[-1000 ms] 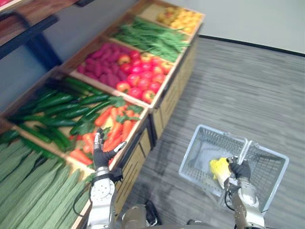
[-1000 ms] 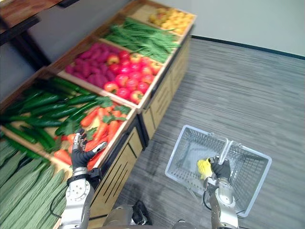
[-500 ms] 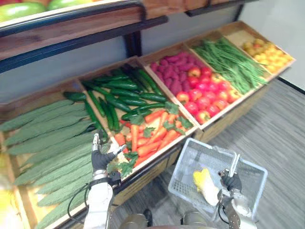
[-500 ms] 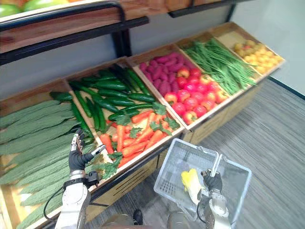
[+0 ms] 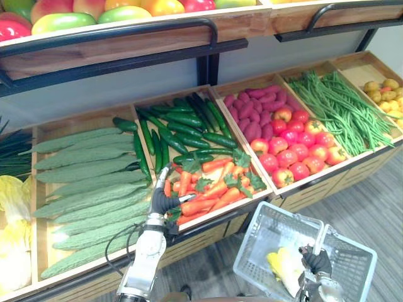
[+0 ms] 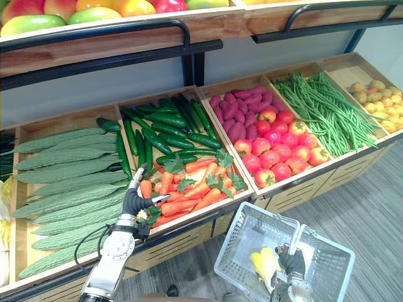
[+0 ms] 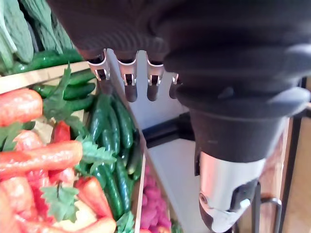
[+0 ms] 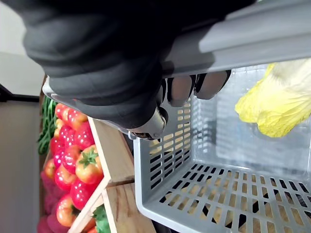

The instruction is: Pick vegetable in the basket

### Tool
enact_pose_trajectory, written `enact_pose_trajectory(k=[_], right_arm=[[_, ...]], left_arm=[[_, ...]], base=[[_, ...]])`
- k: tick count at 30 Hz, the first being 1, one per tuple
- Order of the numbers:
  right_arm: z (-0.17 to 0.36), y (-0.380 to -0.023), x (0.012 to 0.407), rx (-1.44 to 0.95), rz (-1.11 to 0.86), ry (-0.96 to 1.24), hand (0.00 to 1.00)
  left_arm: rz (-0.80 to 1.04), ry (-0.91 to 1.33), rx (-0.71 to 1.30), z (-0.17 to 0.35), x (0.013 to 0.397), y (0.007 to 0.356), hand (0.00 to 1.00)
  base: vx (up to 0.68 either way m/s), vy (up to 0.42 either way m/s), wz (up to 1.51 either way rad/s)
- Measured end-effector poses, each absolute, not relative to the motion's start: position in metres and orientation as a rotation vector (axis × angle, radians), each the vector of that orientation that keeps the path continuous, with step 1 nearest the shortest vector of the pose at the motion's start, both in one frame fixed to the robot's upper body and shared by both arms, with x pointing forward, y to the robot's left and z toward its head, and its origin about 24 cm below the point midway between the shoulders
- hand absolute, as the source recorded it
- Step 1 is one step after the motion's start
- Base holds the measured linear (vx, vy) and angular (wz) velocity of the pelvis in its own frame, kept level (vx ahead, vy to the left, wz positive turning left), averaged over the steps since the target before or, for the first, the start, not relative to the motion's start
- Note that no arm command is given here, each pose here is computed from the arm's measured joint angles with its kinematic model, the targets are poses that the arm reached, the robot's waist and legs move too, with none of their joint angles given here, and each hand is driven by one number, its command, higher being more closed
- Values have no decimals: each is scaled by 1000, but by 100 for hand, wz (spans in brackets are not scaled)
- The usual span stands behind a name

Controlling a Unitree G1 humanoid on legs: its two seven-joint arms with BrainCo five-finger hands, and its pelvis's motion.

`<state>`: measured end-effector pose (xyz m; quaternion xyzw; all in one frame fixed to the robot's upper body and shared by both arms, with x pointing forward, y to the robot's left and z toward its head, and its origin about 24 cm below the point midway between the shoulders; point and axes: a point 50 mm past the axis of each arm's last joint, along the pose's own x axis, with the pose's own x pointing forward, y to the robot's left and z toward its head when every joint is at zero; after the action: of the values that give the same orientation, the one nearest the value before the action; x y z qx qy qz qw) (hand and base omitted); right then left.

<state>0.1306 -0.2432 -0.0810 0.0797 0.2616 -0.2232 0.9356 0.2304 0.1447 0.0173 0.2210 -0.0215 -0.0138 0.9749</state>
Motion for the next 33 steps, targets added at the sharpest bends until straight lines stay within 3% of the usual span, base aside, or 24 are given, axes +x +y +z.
enact_pose_trajectory(k=[9, 19, 23, 24, 33], right_arm=[[-72, -230, 175, 168, -347, 462, 100], [-54, -229, 204, 157, -302, 371, 100], [-49, -228, 209, 162, -300, 339, 100], [-48, -228, 209, 161, -301, 331, 100], [-35, -222, 216, 186, -275, 262, 100]], left_arm=[[-107, 33, 776, 2, 266, 162, 0], [-65, -104, 1119, 42, 315, 162, 0], [-24, -136, 1162, 61, 333, 163, 0], [-17, -139, 1164, 64, 335, 163, 100], [67, -131, 1043, 81, 348, 170, 100]], base=[[-107, 19, -17], [-71, -6, -13], [28, -10, -1], [56, -15, -1], [35, -6, -5]])
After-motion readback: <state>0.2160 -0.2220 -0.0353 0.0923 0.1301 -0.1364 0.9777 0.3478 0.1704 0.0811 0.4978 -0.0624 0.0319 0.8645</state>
